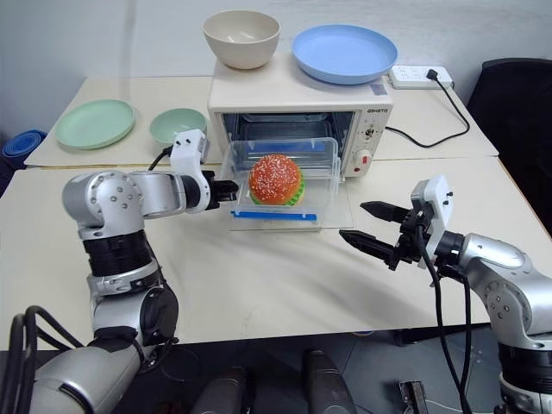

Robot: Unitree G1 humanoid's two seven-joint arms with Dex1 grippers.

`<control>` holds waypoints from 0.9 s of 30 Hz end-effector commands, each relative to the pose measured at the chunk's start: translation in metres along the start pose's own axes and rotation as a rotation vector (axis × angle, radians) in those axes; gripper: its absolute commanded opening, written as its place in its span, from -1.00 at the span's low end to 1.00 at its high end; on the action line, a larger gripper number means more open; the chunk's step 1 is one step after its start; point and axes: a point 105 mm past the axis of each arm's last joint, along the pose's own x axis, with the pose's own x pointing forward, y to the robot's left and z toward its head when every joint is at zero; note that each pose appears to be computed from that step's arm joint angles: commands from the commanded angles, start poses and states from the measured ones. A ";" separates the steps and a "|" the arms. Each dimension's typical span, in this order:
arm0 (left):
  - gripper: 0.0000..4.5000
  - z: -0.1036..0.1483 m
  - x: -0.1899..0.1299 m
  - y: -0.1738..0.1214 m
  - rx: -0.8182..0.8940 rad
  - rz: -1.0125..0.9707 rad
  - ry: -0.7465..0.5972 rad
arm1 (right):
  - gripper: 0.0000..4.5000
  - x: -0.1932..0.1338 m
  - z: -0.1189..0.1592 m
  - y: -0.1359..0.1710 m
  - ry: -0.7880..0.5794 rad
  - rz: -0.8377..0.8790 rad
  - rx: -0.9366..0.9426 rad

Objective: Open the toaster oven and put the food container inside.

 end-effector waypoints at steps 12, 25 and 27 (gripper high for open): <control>0.14 0.047 -0.031 -0.023 -0.064 -0.293 -0.282 | 1.00 0.000 0.008 0.003 -0.032 -0.065 -0.080; -0.25 0.012 -0.091 0.020 0.266 -0.553 -0.379 | -0.47 0.029 0.004 0.031 -0.032 0.087 -0.070; -0.48 0.002 -0.099 0.008 0.341 -0.659 -0.366 | -0.74 0.030 0.004 0.032 -0.030 0.097 -0.069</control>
